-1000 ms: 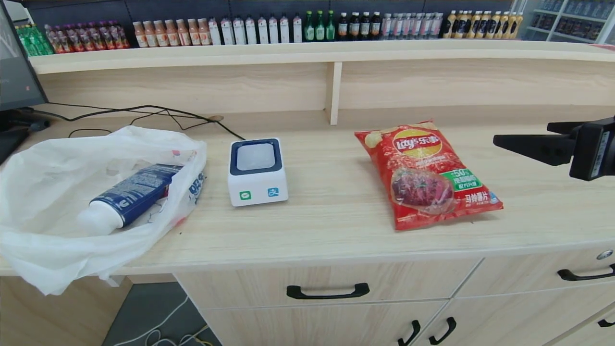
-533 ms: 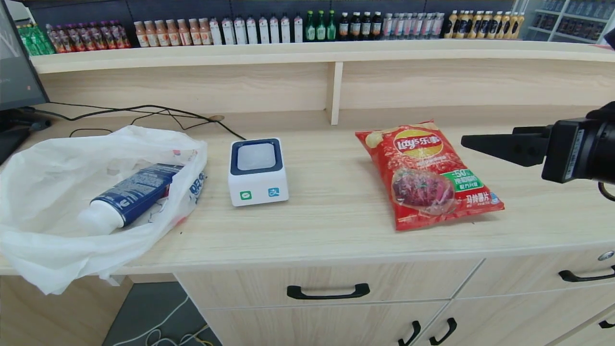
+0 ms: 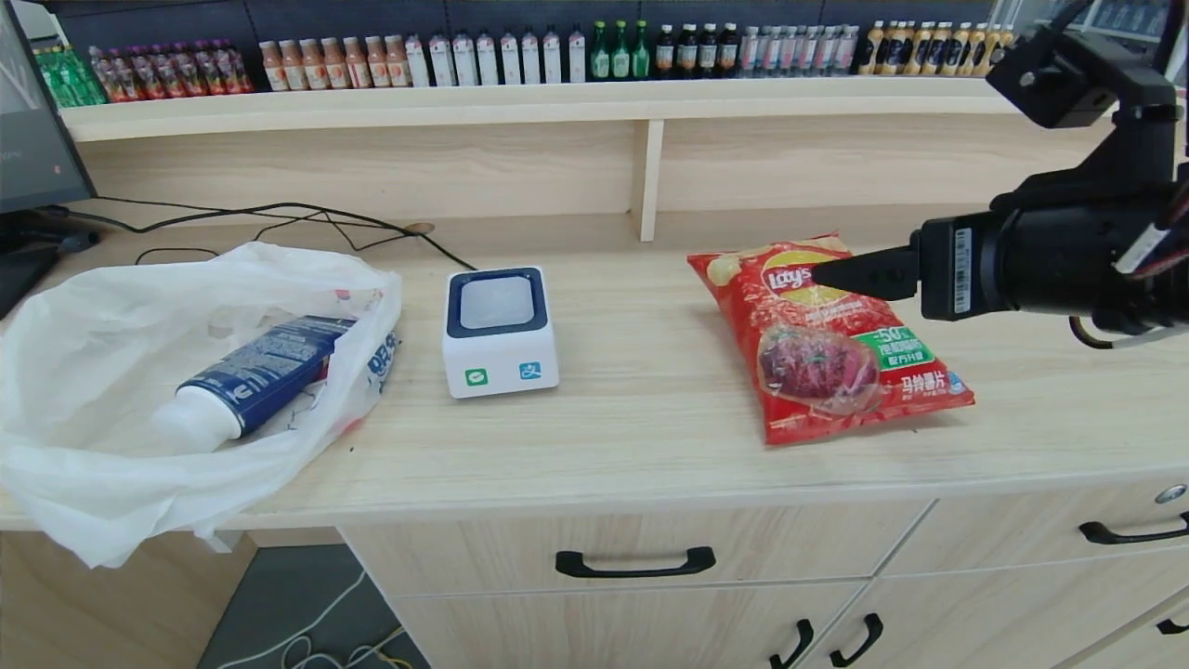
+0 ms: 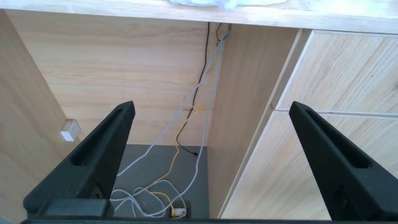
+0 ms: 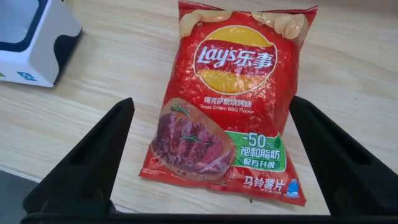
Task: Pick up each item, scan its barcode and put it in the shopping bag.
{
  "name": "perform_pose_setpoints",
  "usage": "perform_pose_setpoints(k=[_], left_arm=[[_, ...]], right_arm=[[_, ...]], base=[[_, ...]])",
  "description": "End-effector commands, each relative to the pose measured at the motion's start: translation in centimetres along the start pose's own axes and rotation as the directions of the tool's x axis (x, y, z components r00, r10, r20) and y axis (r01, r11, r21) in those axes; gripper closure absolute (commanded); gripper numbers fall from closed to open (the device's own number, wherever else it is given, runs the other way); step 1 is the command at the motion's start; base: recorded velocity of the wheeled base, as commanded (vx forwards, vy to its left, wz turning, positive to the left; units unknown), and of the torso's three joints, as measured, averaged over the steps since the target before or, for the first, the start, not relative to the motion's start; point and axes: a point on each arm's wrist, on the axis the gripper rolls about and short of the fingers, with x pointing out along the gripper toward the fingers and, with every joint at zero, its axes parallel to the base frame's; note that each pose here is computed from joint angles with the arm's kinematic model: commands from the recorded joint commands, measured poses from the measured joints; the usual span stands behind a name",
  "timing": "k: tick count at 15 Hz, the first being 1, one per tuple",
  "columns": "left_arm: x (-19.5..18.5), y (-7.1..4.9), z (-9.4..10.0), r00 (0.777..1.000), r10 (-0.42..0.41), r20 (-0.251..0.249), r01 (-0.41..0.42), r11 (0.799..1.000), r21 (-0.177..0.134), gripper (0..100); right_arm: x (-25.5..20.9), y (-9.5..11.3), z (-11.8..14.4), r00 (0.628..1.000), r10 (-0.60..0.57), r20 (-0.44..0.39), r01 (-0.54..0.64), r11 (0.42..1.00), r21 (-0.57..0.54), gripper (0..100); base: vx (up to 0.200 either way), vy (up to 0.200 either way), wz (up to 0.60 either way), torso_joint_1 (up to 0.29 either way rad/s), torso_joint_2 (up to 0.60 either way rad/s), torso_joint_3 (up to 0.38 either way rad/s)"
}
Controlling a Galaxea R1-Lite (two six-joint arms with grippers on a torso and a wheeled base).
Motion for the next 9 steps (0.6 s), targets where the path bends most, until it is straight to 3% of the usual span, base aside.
perform_pose_setpoints(k=[1, 5, 9], left_arm=[[0.0, 0.0, 0.0, 1.000, 0.000, 0.000, 0.000, 1.000, 0.000, 0], [0.0, 0.0, 0.0, 1.000, 0.000, 0.000, 0.000, 1.000, 0.000, 0], [0.0, 0.0, 0.0, 1.000, -0.001, 0.000, 0.001, 1.000, 0.000, 0]], right_arm=[[2.6, 1.1, 0.9, 0.999, -0.023, -0.031, 0.022, 1.000, -0.018, 0], [4.2, 2.1, 0.8, 0.987, -0.020, -0.160, 0.010, 0.998, -0.059, 0], [5.8, 2.3, 0.1, 0.976, -0.074, -0.205, 0.061, 0.996, -0.070, 0]], base=[[0.000, 0.000, 0.00, 0.000, 0.00, 0.000], [0.000, 0.000, 0.00, 0.000, 0.00, 0.000], [0.000, 0.000, 0.00, 0.000, 0.00, 0.000]])
